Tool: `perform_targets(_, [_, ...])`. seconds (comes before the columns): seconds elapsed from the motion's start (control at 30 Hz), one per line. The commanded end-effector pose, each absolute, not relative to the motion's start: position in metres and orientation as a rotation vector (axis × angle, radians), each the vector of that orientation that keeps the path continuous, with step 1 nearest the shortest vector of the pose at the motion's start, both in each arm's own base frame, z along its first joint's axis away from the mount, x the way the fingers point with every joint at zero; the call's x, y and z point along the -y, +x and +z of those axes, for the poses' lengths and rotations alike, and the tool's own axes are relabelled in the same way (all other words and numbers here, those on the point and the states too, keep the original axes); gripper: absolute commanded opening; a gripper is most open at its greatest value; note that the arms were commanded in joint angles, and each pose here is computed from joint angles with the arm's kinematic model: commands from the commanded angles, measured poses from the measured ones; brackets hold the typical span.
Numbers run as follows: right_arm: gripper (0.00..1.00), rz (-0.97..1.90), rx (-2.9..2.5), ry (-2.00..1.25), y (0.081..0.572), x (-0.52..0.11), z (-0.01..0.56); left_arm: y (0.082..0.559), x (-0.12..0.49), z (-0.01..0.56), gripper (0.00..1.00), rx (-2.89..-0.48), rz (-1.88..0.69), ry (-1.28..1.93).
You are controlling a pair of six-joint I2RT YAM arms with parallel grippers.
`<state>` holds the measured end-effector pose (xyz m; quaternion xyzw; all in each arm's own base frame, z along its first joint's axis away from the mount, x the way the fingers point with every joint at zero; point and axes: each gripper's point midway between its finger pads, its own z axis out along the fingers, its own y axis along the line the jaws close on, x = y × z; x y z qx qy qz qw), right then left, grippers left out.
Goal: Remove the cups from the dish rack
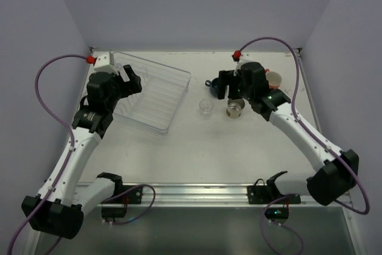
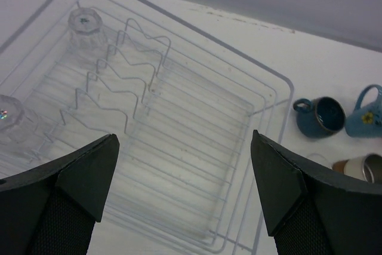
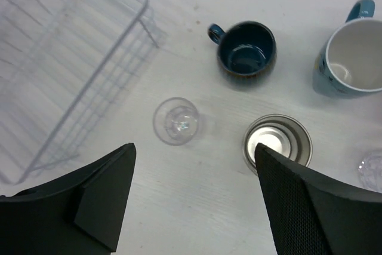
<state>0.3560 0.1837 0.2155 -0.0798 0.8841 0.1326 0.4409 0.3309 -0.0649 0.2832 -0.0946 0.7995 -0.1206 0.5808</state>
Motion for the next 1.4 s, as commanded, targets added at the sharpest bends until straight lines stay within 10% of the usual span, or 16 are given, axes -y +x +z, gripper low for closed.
perform_targets(0.0, [0.83,0.516,-2.032,-0.19,0.337,-0.2,0.256,0.361,0.041,0.303,0.97,-1.769,-0.162,-0.373])
perform_targets(0.6, [0.78,0.782,-1.873,-0.265,0.279,-0.234,0.261,0.515,-0.044,0.22,0.89,-1.778,0.007,-0.864])
perform_targets(1.37, [0.77,0.787,-1.862,-0.279,0.282,-0.242,0.254,0.568,-0.071,0.135,0.85,-1.89,0.136,-0.806])
